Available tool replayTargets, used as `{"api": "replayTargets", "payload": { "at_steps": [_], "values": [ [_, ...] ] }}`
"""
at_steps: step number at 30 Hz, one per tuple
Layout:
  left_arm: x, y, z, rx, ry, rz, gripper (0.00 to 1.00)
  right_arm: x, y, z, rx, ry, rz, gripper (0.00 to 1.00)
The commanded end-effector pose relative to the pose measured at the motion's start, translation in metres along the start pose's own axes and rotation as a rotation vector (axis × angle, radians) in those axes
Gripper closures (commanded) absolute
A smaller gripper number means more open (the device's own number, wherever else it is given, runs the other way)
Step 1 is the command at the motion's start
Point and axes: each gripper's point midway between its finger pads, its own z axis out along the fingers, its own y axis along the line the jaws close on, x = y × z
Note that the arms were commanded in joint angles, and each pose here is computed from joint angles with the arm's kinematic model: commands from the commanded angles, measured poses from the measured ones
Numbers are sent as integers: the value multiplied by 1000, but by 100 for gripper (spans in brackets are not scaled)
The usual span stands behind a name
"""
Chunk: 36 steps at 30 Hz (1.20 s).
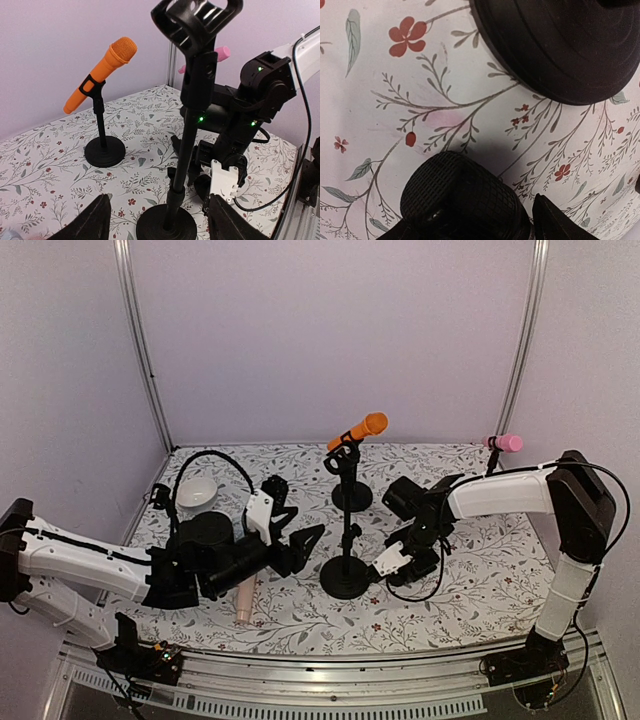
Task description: Attach the microphones to the stand
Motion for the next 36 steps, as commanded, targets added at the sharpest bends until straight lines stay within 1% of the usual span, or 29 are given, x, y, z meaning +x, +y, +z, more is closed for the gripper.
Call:
{"api": "replayTargets", "payload": {
  "at_steps": [1, 6, 7, 9, 11, 15, 17, 20, 22, 27, 29, 31, 33, 36],
  "values": [
    [-8, -3, -5, 13, -26, -32, 33, 0, 13, 6, -67, 15, 55, 35],
    [-6, -5, -7, 29, -23, -38, 33, -5, 25, -1, -111, -7, 99, 48],
    [-5, -5, -7, 29, -25, -36, 33, -8, 28, -4, -124, -25, 115, 52],
    [-4, -4, -8, 23, -24, -31, 33, -17, 34, -11, -138, -70, 151, 58],
    [-7, -3, -8, 24, -29, -27, 33, -25, 35, -22, -128, -116, 183, 61],
    [-12, -2, -11, 23, -40, -31, 33, -46, 29, -58, -109, -231, 235, 68],
    [-15, -3, -12, 25, -44, -27, 33, -56, 34, -76, -132, -293, 261, 70],
    [-26, -5, -13, 30, -49, -17, 33, -78, 32, -120, -141, -428, 284, 72],
    [-35, -11, -16, 63, -47, -1, 34, -93, 37, -152, -157, -529, 296, 73],
    [-64, -25, -26, 142, -68, 42, 34, -121, 41, -238, -111, -766, 269, 75],
    [-73, -42, -31, 228, -88, 52, 32, -133, 44, -268, -100, -880, 230, 76],
    [-75, -56, -33, 282, -97, 54, 31, -145, 47, -291, -106, -1005, 186, 77],
    [-69, -69, -33, 309, -92, 65, 31, -155, 49, -307, -146, -1108, 173, 75],
    [-58, -93, -35, 325, -105, 102, 31, -160, 48, -322, -193, -1197, 166, 75]
  ]
}}
